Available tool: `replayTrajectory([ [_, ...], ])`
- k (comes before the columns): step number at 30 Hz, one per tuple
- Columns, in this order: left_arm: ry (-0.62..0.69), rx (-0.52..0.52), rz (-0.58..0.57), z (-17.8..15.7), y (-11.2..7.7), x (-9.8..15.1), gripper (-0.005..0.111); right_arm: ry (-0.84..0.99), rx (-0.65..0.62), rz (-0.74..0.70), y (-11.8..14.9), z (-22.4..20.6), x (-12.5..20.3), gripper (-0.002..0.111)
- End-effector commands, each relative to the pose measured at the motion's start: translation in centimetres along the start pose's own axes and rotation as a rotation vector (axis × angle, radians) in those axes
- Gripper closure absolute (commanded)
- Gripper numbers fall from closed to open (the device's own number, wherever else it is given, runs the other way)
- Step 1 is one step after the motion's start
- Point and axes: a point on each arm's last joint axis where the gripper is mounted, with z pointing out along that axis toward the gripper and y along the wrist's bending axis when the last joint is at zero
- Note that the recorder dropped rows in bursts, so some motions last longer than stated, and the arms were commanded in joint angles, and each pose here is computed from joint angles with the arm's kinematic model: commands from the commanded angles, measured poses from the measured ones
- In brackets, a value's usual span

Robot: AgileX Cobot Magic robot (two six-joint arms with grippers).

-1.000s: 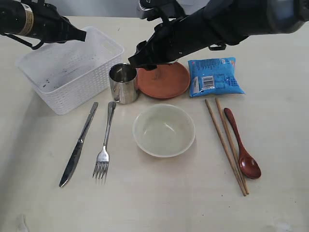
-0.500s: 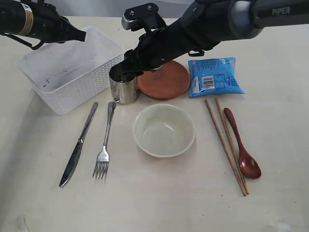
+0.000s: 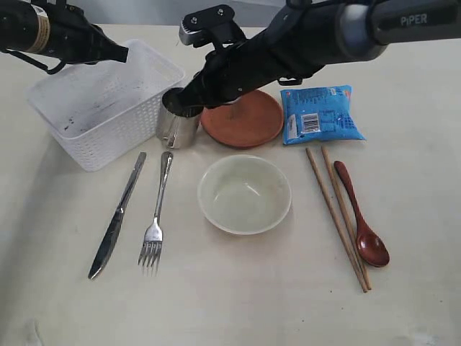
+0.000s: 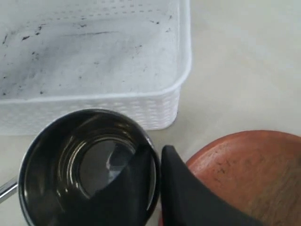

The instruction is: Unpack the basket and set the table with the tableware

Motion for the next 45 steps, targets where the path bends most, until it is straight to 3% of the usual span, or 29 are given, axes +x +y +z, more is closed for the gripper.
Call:
replayTrajectory([
  [1, -0.007, -0.011, 0.021, 0.0, 0.0, -0.2, 0.106, -0.055, 0.062, 0.010, -0.6, -0.2, -0.7, 0.109],
  [9, -0.009, -0.071, 0.037, -0.1, 0.5, -0.3, 0.106, -0.100, 0.122, -0.009, -0.8, -0.2, -1.1, 0.109],
  [14, -0.034, -0.089, 0.041, -0.2, 0.8, -1.2, 0.106, -0.135, 0.149, -0.073, 0.5, 0.1, -1.7, 0.109],
  [25, -0.053, -0.088, 0.047, -0.7, 0.7, -1.8, 0.106, -0.131, 0.021, -0.090, 1.5, 2.8, -4.0, 0.109],
  [33, -0.094, -0.097, 0.054, -2.0, 0.4, -2.9, 0.106, -0.035, -0.020, -0.157, 1.7, 2.9, -3.2, 0.109],
  [45, -0.094, -0.097, 0.047, -2.0, 0.4, -2.9, 0.106, -0.028, 0.046, -0.188, 1.1, 2.9, -3.2, 0.108],
])
